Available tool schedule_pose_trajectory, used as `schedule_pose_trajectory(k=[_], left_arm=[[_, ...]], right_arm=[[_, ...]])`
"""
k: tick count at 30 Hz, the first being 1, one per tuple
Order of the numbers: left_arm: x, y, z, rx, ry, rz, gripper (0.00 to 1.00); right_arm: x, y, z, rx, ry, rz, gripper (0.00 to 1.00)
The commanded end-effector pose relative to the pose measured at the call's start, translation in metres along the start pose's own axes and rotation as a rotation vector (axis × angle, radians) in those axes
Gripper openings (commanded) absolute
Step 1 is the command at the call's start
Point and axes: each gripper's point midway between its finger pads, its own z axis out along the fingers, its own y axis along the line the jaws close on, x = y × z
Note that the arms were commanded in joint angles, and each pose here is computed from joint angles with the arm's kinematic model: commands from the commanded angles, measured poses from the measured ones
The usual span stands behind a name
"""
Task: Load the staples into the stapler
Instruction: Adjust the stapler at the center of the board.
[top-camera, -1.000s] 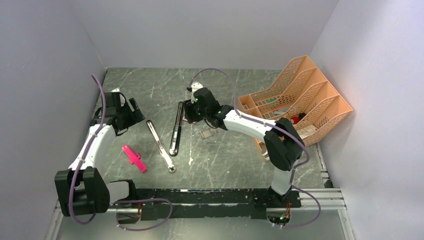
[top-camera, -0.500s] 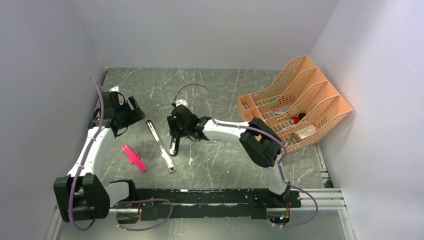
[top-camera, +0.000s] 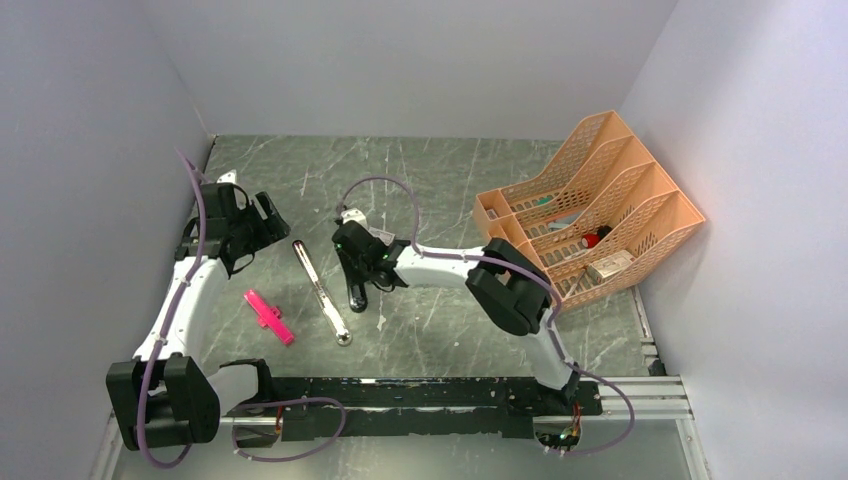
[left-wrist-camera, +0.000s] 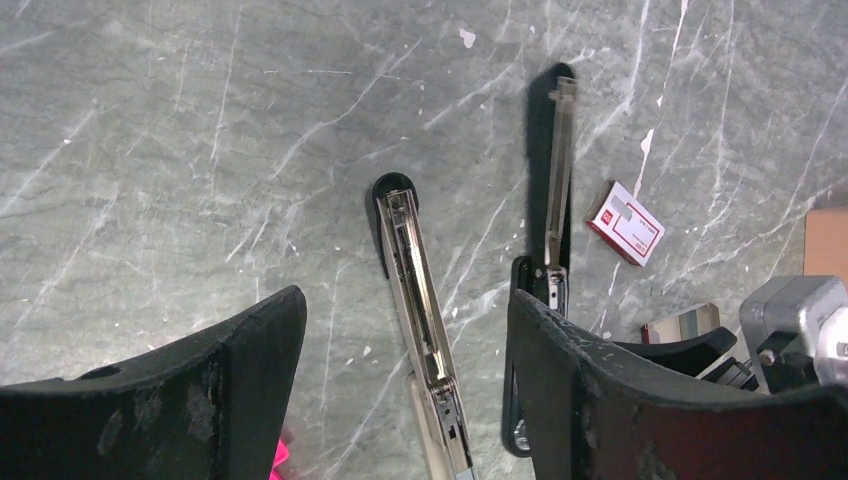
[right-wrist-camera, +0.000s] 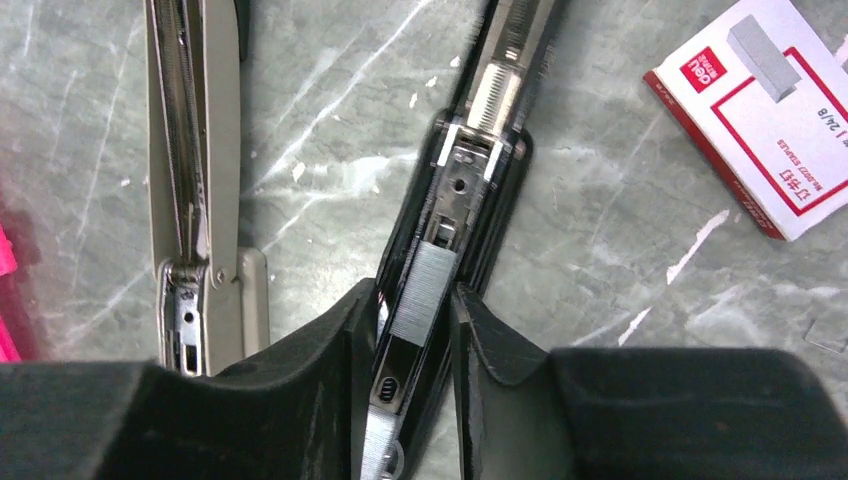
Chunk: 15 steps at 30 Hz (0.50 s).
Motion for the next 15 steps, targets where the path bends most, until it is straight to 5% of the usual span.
schedule_pose_trajectory(k=[1, 8, 15], left_arm=[[-0.010, -0.008, -0.003, 0.047, -0.030, 0.001, 0.78], [-0.003, -0.026, -0.001, 0.144, 0.027, -0.003, 0.79], [0.015, -0.048, 0.008, 0.293, 0.071, -0.093, 0.79]], right_arm=[[0.024, -0.015, -0.009, -0.001, 0.073, -0.144, 0.30], [0.052, -0.028, -0.021, -0.161, 0.145, -0.400, 0.23], [0.071, -0.067, -0.035, -0.196, 0.214, -0.556, 0.34]])
